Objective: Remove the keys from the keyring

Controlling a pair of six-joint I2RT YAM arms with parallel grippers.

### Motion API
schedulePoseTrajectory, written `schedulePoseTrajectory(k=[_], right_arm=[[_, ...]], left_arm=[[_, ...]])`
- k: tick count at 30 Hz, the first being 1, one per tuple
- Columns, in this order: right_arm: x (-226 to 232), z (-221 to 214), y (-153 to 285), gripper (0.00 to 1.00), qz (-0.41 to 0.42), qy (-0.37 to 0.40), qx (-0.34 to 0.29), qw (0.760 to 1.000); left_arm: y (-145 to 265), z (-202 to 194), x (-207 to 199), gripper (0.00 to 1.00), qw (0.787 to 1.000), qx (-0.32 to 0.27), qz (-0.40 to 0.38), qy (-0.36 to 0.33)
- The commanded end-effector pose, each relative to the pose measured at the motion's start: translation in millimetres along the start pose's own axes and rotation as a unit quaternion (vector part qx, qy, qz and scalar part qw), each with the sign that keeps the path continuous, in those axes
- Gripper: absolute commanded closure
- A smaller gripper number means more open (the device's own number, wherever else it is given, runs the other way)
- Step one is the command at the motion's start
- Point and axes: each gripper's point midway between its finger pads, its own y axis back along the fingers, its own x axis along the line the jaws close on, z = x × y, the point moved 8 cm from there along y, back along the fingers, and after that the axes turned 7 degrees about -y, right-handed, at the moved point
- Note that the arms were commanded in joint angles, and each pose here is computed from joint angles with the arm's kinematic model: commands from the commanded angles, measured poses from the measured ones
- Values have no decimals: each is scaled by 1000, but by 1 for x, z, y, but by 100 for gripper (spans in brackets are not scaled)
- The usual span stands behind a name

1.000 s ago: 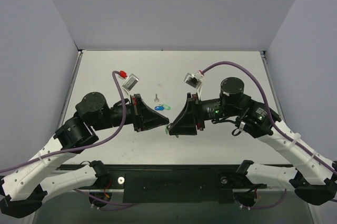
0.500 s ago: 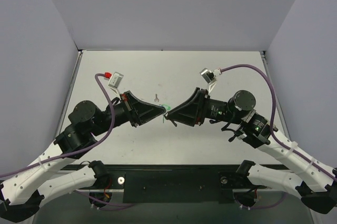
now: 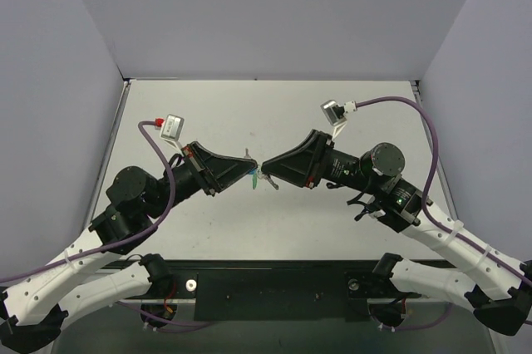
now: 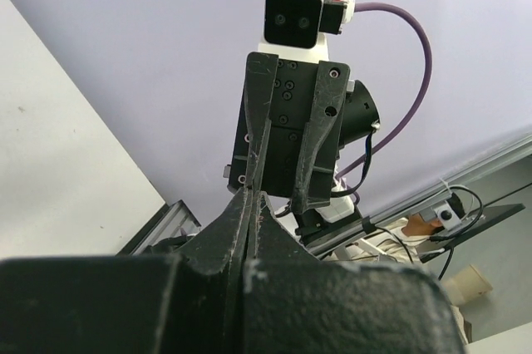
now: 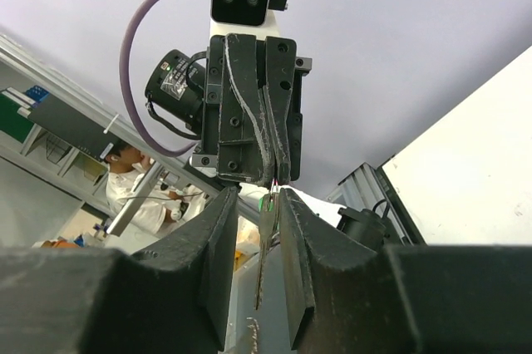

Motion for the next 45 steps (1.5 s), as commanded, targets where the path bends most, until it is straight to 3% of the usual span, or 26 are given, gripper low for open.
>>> schedulePoseTrajectory(k=[1,29,45], right_arm=[[16,8,-2,77,47,18,-25,998],[7,3,-13,78,42,7,-25,999],[8,0,-16,100,44,7,-17,999]], left_arm=[[-1,10,-8,100,999,-39,-21,9],[2,14,-8,100,997,-70,-29,19],[4,13,-7,100,997,-73,-28,21]])
